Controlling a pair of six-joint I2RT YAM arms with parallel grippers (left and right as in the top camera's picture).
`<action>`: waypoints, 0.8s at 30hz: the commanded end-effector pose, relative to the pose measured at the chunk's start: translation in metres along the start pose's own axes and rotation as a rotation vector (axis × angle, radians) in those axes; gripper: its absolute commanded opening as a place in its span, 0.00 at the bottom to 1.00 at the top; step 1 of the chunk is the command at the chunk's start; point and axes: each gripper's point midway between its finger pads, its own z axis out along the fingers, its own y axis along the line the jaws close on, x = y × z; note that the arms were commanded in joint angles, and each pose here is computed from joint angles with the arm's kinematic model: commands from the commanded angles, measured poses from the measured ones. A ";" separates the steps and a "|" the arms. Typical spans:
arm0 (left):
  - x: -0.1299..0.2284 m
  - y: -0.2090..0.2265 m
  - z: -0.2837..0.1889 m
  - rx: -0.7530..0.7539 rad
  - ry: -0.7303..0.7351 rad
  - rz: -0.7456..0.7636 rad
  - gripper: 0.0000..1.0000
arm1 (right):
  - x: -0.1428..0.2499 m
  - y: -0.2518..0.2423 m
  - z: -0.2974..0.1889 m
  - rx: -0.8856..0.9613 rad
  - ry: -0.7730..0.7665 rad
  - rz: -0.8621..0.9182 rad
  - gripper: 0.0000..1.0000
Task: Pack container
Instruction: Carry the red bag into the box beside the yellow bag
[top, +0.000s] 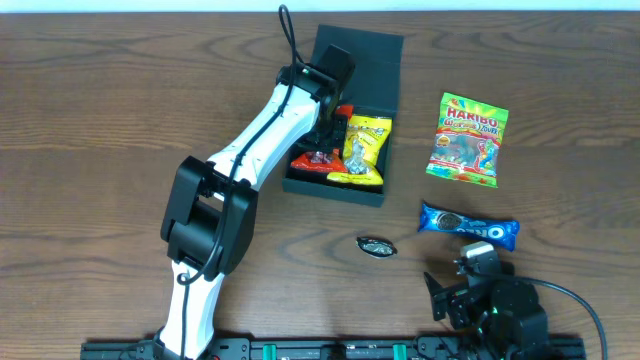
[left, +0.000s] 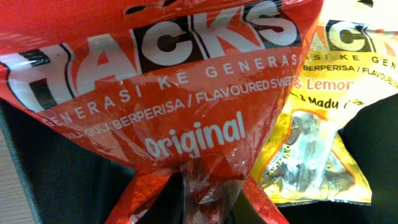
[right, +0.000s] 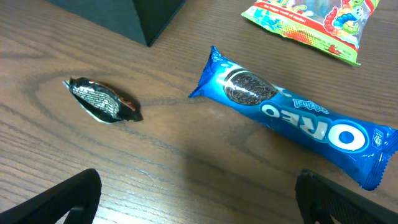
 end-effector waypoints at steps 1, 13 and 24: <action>-0.008 0.004 0.002 -0.028 -0.019 -0.020 0.06 | -0.001 0.000 -0.002 0.001 -0.006 0.000 0.99; 0.004 -0.002 0.002 -0.026 0.025 -0.007 0.12 | -0.001 0.000 -0.002 0.001 -0.005 0.000 0.99; 0.004 -0.001 0.002 -0.033 0.022 -0.008 0.90 | -0.001 0.000 -0.002 0.001 -0.006 0.000 0.99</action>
